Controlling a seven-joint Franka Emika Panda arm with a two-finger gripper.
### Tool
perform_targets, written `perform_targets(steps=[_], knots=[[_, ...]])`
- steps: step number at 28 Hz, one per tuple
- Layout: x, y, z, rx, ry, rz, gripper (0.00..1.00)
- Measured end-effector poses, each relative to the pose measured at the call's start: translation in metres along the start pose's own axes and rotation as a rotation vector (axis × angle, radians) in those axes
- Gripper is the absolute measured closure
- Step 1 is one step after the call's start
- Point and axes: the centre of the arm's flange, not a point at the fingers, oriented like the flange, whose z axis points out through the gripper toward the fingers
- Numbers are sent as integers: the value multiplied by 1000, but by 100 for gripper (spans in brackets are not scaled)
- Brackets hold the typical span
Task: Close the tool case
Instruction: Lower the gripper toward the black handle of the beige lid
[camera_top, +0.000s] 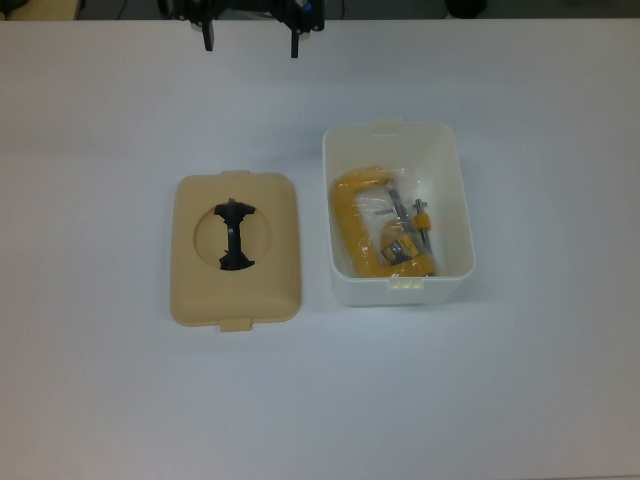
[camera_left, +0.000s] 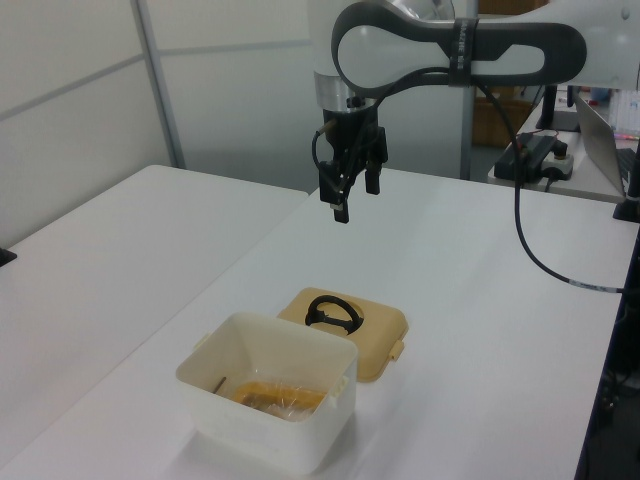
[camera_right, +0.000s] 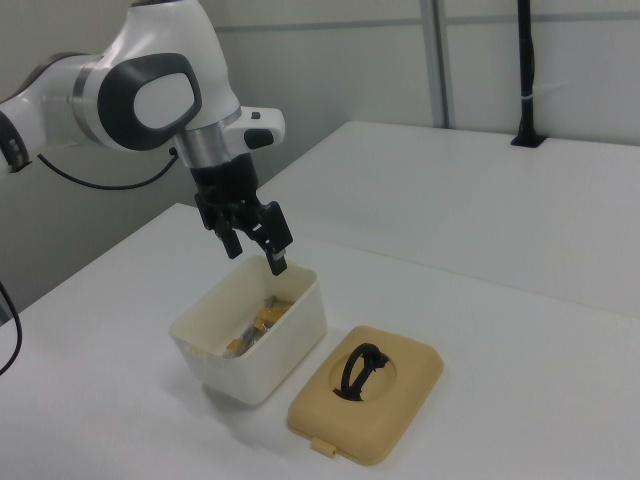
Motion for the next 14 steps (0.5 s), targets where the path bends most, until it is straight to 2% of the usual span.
perform_targets(steps=[8, 14], knots=[[3, 0, 12, -2, -22, -11, 0], [19, 4, 41, -4, -42, -85, 0]])
